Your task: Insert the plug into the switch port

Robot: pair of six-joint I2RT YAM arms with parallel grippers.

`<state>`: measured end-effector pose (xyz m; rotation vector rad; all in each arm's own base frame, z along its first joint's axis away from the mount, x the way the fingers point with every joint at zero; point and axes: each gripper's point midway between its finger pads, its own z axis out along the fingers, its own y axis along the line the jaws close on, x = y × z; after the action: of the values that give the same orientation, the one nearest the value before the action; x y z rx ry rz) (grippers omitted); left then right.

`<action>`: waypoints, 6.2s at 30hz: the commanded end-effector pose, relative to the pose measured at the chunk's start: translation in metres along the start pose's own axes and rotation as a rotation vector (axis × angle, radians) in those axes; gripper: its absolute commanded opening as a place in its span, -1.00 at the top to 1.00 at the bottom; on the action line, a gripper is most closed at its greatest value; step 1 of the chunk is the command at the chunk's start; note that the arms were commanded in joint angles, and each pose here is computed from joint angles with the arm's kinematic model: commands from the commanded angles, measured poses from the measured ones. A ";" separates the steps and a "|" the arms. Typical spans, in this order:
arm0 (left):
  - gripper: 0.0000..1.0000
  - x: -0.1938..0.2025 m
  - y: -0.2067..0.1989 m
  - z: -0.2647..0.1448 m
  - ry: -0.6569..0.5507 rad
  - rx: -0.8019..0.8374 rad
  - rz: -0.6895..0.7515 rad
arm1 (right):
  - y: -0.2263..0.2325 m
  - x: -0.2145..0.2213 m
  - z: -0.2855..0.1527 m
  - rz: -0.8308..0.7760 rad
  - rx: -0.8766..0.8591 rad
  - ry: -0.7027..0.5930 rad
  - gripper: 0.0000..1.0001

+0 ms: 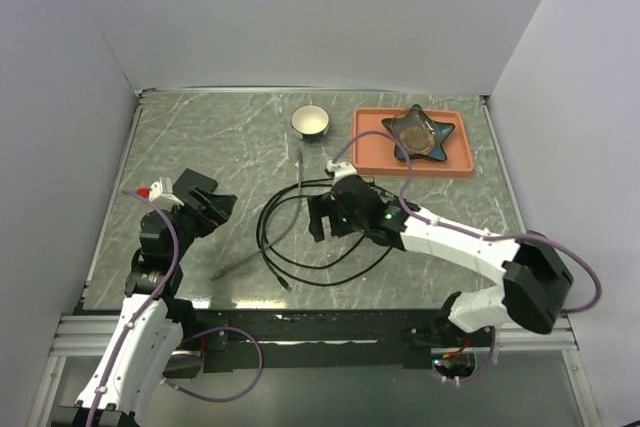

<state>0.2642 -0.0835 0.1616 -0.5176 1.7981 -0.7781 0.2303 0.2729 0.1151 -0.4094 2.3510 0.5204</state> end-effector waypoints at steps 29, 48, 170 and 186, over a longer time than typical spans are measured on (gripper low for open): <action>-0.92 0.009 -0.018 0.003 0.123 0.049 0.008 | -0.015 -0.127 0.172 0.086 0.167 0.053 0.02; -0.92 0.008 -0.021 0.002 0.123 0.056 0.008 | -0.031 -0.102 0.208 0.093 0.199 0.122 0.35; 0.04 0.023 -0.097 -0.043 0.092 0.642 0.055 | 0.129 -0.052 -0.046 -0.496 -0.693 -0.117 1.00; 0.14 0.020 -0.109 -0.052 0.074 0.718 0.030 | 0.135 -0.043 -0.042 -0.493 -0.741 -0.072 1.00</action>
<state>0.2139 -0.1548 0.2240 -0.0461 1.5137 -1.3172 0.1855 0.3697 0.1954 -1.2269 1.8695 1.0717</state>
